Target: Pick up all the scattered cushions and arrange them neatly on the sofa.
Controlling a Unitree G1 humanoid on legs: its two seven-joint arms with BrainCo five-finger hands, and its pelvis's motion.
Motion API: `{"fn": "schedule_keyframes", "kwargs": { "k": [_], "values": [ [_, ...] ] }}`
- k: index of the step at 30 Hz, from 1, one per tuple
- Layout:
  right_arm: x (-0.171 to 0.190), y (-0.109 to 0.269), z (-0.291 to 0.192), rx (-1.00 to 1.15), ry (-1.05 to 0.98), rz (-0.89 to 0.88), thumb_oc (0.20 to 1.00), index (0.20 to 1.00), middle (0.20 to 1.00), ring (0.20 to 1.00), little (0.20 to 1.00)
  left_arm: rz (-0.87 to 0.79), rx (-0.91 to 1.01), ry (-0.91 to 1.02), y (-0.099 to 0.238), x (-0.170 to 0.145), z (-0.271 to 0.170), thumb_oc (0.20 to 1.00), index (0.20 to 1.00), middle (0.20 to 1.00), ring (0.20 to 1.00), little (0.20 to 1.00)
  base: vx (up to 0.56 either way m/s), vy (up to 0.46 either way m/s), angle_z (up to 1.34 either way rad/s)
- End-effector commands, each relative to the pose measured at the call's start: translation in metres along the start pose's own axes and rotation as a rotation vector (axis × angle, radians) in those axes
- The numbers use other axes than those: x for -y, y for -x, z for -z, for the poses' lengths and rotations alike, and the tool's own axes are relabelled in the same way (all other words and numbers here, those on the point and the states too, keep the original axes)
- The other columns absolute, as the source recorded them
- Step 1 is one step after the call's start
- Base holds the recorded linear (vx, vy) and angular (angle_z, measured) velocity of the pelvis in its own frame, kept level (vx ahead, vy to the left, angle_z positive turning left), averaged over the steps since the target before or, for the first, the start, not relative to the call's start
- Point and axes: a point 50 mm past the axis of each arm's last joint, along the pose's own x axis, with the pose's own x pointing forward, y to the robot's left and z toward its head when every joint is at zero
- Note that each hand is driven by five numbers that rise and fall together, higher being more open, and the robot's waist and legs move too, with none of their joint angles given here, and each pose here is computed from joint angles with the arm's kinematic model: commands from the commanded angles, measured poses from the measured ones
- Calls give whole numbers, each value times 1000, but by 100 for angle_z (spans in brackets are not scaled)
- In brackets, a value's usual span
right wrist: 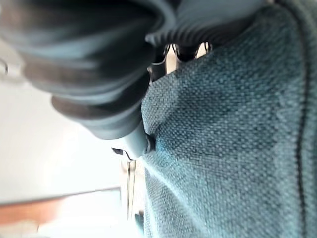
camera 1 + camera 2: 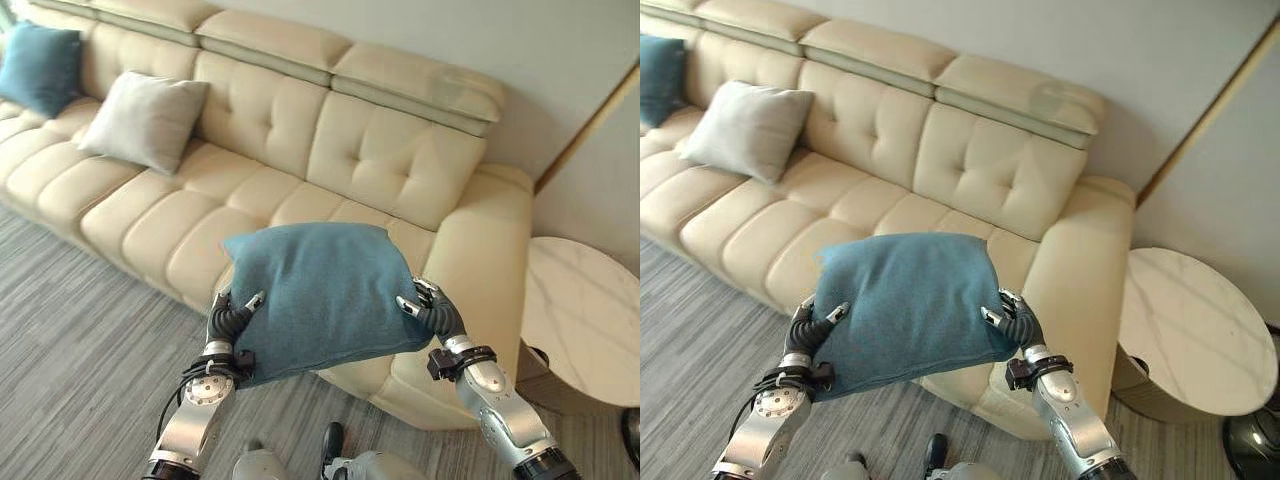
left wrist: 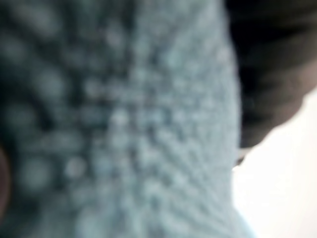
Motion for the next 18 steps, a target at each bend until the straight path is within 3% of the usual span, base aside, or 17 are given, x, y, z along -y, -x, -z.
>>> {"fn": "schedule_keyframes", "kwargs": {
  "k": [1, 7, 18],
  "values": [
    [-32, -8, -51, 281, -98, -151, 200, 200, 200, 200, 200, 100, 327, 88, -3, 23, -61, 200, 200, 200, 200, 200, 132, 80, -56],
    [-29, -7, -51, 283, -90, -131, 200, 200, 200, 200, 200, 107, 340, 81, -4, 25, -64, 200, 200, 200, 200, 200, 100, 108, -36],
    [-38, -8, -43, 245, -67, -140, 200, 200, 200, 200, 200, 164, 343, 54, -5, 33, -66, 200, 200, 200, 200, 200, 126, 269, -41]
  ]
}}
